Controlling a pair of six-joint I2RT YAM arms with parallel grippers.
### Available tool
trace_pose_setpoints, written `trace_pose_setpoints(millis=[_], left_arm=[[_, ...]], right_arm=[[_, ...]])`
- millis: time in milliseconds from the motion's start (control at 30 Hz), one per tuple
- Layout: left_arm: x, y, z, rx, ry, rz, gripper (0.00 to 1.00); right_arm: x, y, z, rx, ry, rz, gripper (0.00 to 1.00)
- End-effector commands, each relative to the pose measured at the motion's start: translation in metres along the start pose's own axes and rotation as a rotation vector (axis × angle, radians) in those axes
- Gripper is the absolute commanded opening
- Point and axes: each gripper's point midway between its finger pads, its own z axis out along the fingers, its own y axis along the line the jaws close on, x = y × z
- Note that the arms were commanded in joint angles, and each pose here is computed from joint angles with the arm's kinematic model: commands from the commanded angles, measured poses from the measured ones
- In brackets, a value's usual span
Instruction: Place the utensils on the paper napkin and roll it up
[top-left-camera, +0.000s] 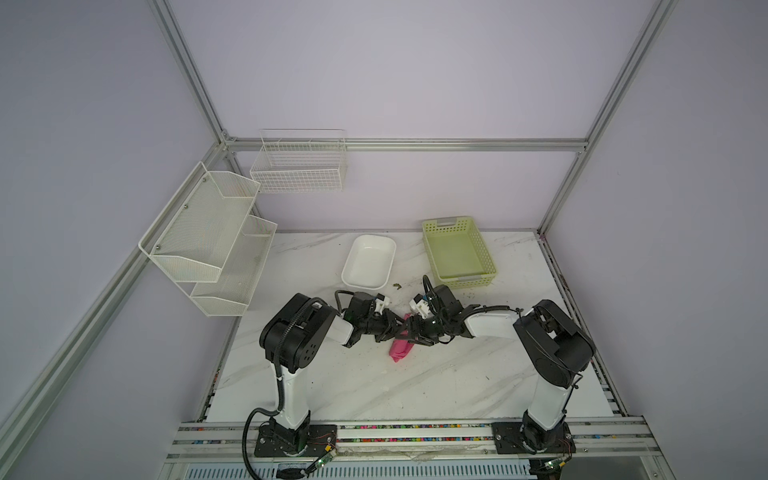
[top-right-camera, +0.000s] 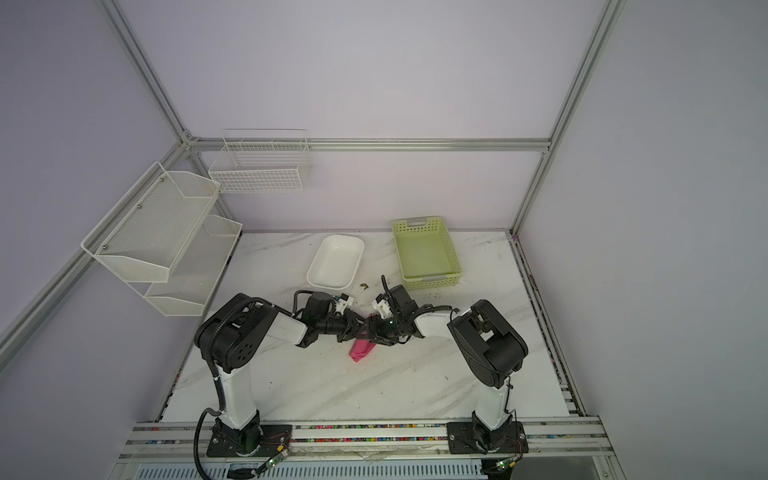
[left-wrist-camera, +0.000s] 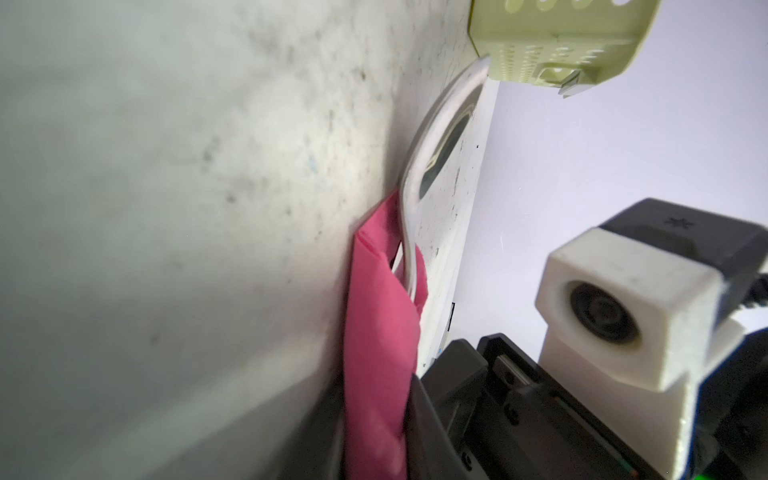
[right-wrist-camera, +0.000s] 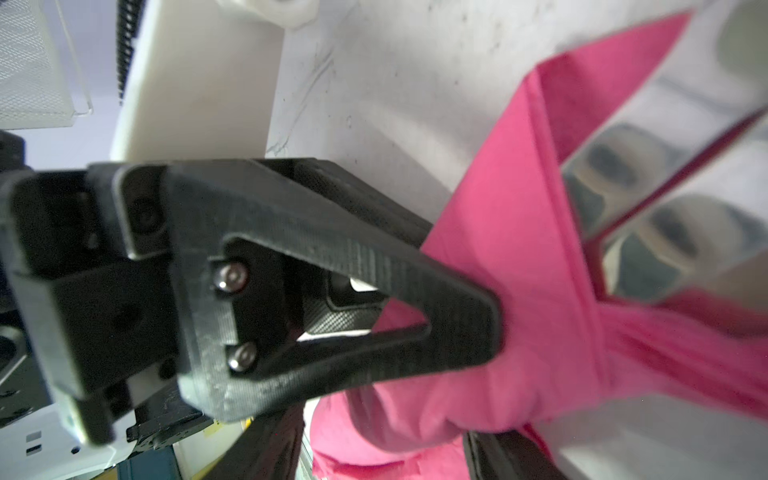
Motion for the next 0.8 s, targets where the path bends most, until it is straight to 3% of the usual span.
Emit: trace_pose_setpoints(millis=[0, 133, 433, 767], left_arm=[[0.033, 0.042, 0.004, -0.071, 0.066, -0.172, 0.23], [0.039, 0.045, 0.001, -0.06, 0.069, -0.192, 0.28], [0.045, 0.05, -0.003, -0.043, 0.057, -0.212, 0.35], [0.043, 0.052, -0.007, 0.038, 0.003, -0.263, 0.41]], right_arm=[[0.015, -0.055, 0.019, 0.17, -0.004, 0.097, 0.61], [0.012, -0.068, 0.011, 0.243, -0.048, 0.144, 0.61], [0.006, -0.07, -0.02, 0.238, -0.142, 0.221, 0.63], [-0.005, -0.085, -0.033, 0.435, -0.146, 0.159, 0.64]])
